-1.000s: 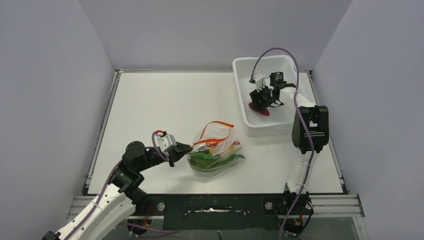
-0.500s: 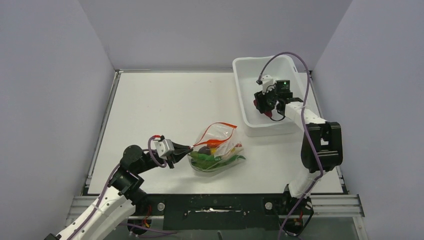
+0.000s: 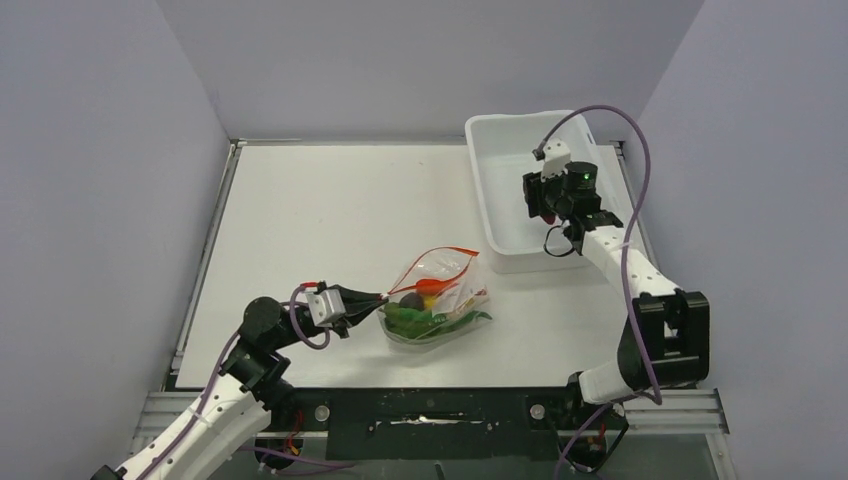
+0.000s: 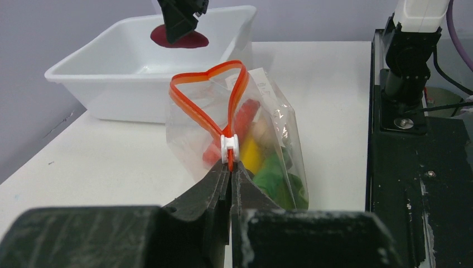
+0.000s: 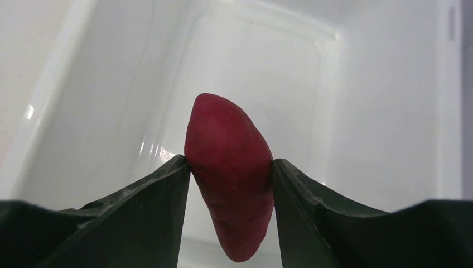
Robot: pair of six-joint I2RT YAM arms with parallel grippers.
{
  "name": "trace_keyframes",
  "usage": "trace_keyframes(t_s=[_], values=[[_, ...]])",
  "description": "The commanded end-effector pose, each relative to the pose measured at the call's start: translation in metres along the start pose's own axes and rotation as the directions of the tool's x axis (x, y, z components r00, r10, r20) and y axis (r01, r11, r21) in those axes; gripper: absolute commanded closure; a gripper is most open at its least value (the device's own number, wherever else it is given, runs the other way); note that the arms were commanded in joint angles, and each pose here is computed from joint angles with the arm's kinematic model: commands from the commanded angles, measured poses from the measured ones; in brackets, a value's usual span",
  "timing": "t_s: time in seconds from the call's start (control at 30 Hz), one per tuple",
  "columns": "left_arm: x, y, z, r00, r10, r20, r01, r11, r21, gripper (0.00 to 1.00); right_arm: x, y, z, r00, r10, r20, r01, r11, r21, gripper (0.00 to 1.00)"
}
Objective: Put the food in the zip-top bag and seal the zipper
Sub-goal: Pick up the fake vegetable from the bin.
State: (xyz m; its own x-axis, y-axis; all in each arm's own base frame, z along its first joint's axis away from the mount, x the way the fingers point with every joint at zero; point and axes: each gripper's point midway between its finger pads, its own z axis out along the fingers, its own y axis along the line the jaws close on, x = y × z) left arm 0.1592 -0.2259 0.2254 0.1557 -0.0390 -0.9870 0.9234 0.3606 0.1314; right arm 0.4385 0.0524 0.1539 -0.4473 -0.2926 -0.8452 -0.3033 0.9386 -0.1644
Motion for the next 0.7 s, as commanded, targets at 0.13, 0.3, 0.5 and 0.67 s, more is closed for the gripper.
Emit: trace_keyframes(t_s=[0.13,0.3,0.5,0.67], values=[[-0.055,-0.009,0.002,0.977,0.128,0.169,-0.139,0.989,0.057,1.0,-0.09,0.002,-0.072,0.963,0.04,0.265,-0.044,0.999,0.01,0.59],[-0.057,-0.011,0.001,0.972,0.155,0.175,-0.169,0.983,0.067,1.0,-0.114,0.041,-0.107,0.941,0.05,0.336,0.0,0.989,-0.146,0.58],[-0.057,-0.012,0.001,0.968,0.18,0.174,-0.196,0.978,0.075,1.0,-0.13,0.082,-0.144,0.91,0.085,0.405,0.037,0.958,-0.283,0.56],[-0.06,-0.013,0.002,0.964,0.172,0.202,-0.191,0.979,0.076,1.0,-0.146,0.121,-0.176,0.861,0.139,0.489,0.105,0.893,-0.437,0.56]])
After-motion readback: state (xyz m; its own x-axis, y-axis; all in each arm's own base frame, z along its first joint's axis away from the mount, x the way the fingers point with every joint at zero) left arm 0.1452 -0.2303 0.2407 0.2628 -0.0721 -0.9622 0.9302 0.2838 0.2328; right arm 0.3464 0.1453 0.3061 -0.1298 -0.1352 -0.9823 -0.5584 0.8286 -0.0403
